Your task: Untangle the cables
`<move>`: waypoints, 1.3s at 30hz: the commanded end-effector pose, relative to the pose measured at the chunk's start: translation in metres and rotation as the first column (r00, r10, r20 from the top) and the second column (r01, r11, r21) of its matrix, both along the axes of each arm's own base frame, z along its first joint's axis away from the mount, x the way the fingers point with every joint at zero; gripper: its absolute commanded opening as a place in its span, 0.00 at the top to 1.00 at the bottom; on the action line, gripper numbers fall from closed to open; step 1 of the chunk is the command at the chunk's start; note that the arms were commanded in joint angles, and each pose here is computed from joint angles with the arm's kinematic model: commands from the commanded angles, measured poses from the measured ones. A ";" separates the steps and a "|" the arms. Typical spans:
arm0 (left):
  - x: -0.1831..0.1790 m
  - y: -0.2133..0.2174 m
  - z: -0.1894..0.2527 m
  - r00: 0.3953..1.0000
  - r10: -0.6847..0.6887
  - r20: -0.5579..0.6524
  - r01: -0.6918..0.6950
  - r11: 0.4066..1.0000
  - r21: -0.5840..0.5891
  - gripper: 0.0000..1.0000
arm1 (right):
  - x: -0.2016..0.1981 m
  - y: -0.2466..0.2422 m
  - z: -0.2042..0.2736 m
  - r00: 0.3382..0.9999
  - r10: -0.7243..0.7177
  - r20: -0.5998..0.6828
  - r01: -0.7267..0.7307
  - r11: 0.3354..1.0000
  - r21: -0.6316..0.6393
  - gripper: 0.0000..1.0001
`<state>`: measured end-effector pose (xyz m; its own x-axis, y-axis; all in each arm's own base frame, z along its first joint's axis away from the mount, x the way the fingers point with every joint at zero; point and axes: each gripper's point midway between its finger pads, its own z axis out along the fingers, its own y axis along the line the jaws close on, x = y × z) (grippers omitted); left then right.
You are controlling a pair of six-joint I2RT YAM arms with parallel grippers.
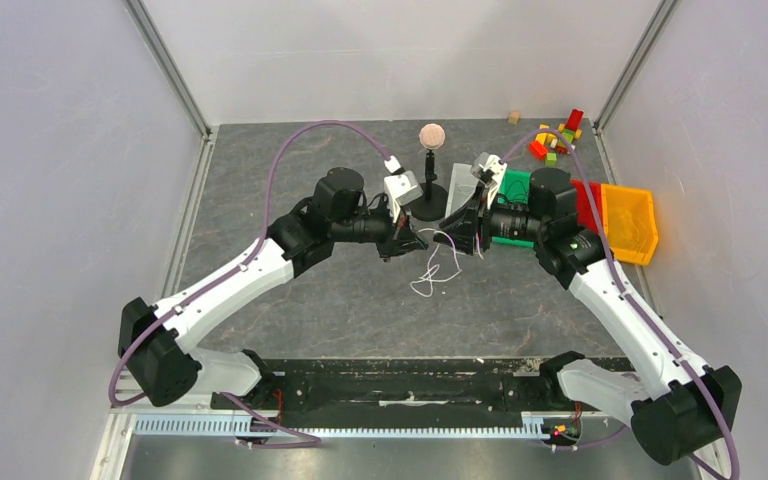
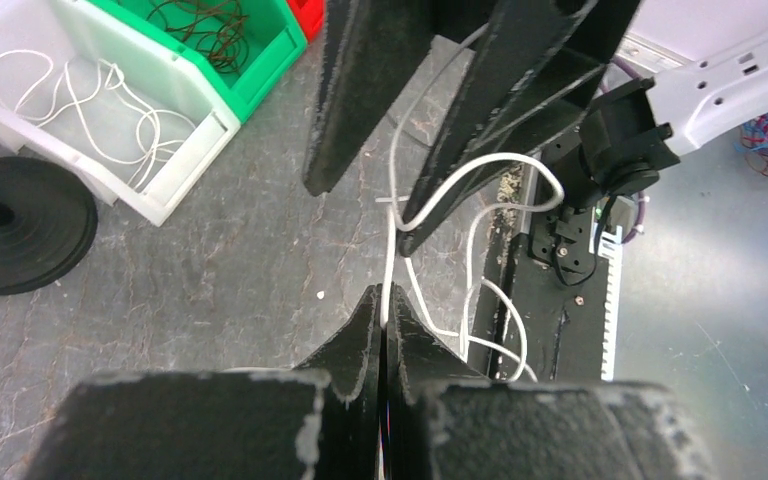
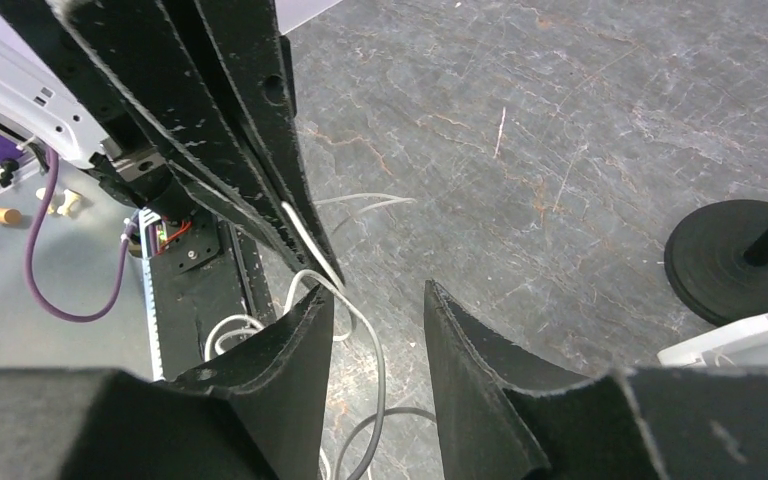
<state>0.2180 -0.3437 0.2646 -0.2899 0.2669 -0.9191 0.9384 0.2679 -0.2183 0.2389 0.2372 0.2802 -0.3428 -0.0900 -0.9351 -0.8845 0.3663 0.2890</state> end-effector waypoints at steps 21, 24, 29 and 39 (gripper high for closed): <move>-0.016 -0.009 0.032 0.992 -0.123 -0.039 0.118 0.986 -0.117 0.97 | 0.017 -0.008 0.022 0.982 -0.084 0.169 0.082 0.996 0.019 1.00; -0.004 -0.001 0.030 0.996 -0.069 -0.063 0.060 0.990 -0.125 0.95 | 0.030 -0.020 0.024 0.970 -0.155 0.189 0.156 0.988 0.014 1.00; 0.016 0.008 0.020 0.997 0.033 -0.064 -0.038 0.996 -0.080 0.37 | 0.048 -0.037 0.031 0.951 -0.238 0.196 0.238 0.971 0.023 1.00; 0.055 0.049 0.006 0.964 0.263 -0.043 -0.264 0.964 -0.038 0.29 | 0.135 -0.108 0.014 0.780 -0.540 0.315 0.597 0.793 -0.118 1.00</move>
<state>0.2645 -0.3078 0.2581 -0.4039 0.1759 -0.8977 0.8538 0.4249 -0.3008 0.3347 0.1559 0.2839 -0.2156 -0.0725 -0.9738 -0.6533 0.7519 0.0887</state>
